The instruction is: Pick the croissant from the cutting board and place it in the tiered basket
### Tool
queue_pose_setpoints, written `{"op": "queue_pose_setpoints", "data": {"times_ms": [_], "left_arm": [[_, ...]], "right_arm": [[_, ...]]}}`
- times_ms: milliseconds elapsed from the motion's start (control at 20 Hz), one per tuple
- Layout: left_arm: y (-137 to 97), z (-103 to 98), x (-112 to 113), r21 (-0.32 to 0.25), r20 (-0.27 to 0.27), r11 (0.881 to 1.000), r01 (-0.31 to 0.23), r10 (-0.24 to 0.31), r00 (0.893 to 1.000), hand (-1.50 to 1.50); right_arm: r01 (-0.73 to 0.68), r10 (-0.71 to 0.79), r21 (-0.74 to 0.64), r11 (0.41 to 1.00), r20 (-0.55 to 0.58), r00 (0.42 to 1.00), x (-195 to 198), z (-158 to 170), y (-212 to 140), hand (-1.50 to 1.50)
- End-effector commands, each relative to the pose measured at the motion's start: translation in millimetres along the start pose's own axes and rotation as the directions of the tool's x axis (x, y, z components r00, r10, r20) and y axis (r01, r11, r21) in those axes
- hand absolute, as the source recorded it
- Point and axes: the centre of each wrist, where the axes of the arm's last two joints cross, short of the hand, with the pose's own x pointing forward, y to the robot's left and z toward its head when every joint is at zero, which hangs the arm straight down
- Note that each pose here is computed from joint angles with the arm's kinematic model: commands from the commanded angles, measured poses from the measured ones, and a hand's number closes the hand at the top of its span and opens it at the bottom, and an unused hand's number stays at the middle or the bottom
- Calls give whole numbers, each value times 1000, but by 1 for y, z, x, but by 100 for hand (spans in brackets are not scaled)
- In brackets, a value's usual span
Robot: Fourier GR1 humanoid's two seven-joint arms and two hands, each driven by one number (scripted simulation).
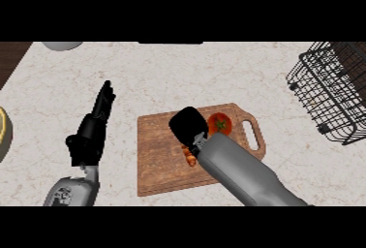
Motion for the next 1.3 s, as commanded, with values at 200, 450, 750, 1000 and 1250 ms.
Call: {"op": "queue_pose_setpoints", "data": {"times_ms": [200, 450, 750, 1000, 1250], "left_arm": [[0, 1, 19, -7, -4, 1000, -7, 7, 1000, 0], [21, 7, 0, 92, -46, 996, 18, -14, 999, 0], [21, 9, -8, 84, -37, 996, 13, -10, 999, 0], [19, 11, 3, 66, -34, 998, 5, -3, 999, 0], [19, 3, -6, 68, -33, 998, 15, -13, 999, 0]], "right_arm": [[-104, 108, -110, 988, 26, 994, 2, -10, 11, 150], [7, -14, -33, 999, -233, 972, -140, 56, 110, 150], [56, -122, -190, 980, -361, 924, -212, 146, 149, 150], [36, -180, -333, 942, -412, 893, -240, 217, 114, 150], [32, -270, -492, 870, -421, 866, -242, 261, 75, 150]]}}
